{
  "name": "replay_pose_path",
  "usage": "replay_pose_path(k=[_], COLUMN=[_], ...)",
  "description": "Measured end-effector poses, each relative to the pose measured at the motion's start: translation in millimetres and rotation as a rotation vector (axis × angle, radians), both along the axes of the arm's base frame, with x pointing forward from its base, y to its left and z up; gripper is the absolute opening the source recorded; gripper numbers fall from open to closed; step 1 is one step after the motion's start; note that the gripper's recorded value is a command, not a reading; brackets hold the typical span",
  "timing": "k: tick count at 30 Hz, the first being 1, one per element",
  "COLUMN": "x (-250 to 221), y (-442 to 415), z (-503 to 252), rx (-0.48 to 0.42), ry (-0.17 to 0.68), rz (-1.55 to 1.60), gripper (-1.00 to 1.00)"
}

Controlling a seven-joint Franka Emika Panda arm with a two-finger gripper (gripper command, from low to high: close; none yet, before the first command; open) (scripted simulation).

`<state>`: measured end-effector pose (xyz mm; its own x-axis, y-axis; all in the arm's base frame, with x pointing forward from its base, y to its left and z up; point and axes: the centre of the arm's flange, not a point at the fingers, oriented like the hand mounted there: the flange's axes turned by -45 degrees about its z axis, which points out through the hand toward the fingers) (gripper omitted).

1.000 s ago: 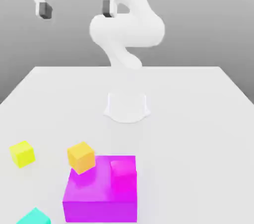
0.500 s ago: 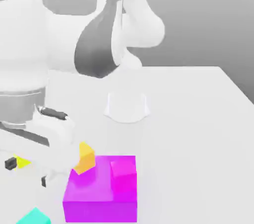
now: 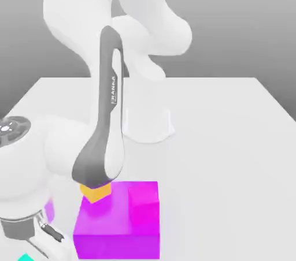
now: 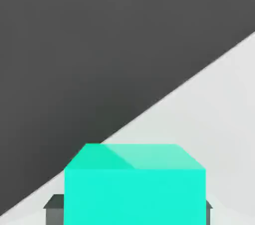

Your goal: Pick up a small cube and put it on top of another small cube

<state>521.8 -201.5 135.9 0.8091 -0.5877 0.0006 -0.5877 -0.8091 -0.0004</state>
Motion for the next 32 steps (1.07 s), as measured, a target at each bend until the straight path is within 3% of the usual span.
replay_pose_path(k=[6,19,23,28,29,32], x=[-8.9,-101.2,-135.2,-143.2,-143.9,-143.9], y=[6.6,63.6,80.5,84.5,84.7,84.7], z=[72.5,167.9,184.0,134.9,126.1,126.1], rx=[0.001,0.004,0.004,0.002,0.001,0.001], ry=[0.000,-0.001,-0.001,0.000,0.000,0.000], rz=[0.000,0.006,0.006,0.007,0.007,0.007], gripper=[-1.00,-1.00,-1.00,-1.00,1.00,1.00])
